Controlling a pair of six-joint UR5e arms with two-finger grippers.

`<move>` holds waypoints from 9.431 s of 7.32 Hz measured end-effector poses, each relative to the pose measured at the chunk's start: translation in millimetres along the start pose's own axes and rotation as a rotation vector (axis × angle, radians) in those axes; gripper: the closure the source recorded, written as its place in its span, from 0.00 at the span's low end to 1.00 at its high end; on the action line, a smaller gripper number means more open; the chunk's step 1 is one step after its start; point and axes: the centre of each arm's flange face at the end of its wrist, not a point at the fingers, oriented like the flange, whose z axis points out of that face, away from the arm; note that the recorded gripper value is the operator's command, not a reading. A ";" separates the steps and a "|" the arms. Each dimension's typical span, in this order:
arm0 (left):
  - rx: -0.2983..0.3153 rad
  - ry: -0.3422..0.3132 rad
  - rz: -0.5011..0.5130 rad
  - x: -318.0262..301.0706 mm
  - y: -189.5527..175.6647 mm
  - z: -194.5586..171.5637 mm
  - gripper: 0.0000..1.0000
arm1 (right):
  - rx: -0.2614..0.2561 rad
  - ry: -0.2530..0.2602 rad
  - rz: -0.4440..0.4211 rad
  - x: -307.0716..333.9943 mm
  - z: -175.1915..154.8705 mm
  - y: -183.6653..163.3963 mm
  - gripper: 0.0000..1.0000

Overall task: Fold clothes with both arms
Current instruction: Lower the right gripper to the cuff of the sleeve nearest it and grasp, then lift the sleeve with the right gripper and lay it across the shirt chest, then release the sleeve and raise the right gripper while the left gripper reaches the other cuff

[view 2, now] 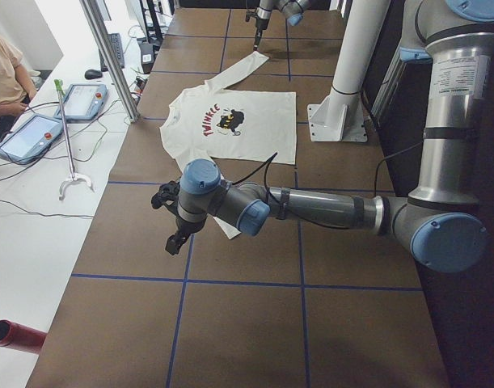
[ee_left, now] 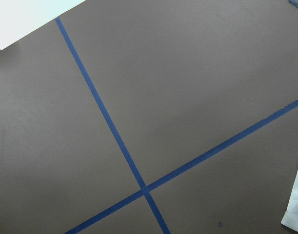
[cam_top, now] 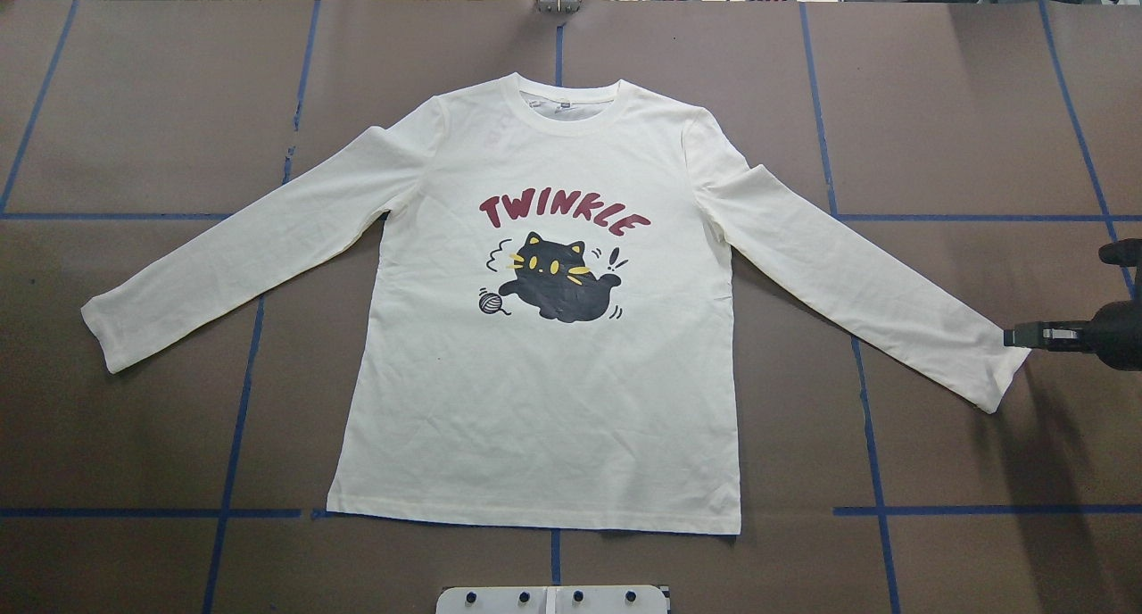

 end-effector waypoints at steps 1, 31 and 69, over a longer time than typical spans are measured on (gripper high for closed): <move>-0.001 0.000 -0.001 -0.2 0.8 0.3 0.00 | 0.002 -0.004 -0.002 1.4 1.6 1.0 0.44; -0.008 -0.006 -0.015 -4.0 10.0 -1.4 0.00 | 0.185 0.077 -0.005 -596.9 -110.3 -273.6 1.00; 0.072 0.099 0.333 259.3 113.7 163.4 0.57 | -0.098 0.078 -0.275 -166.8 -162.8 -190.5 0.00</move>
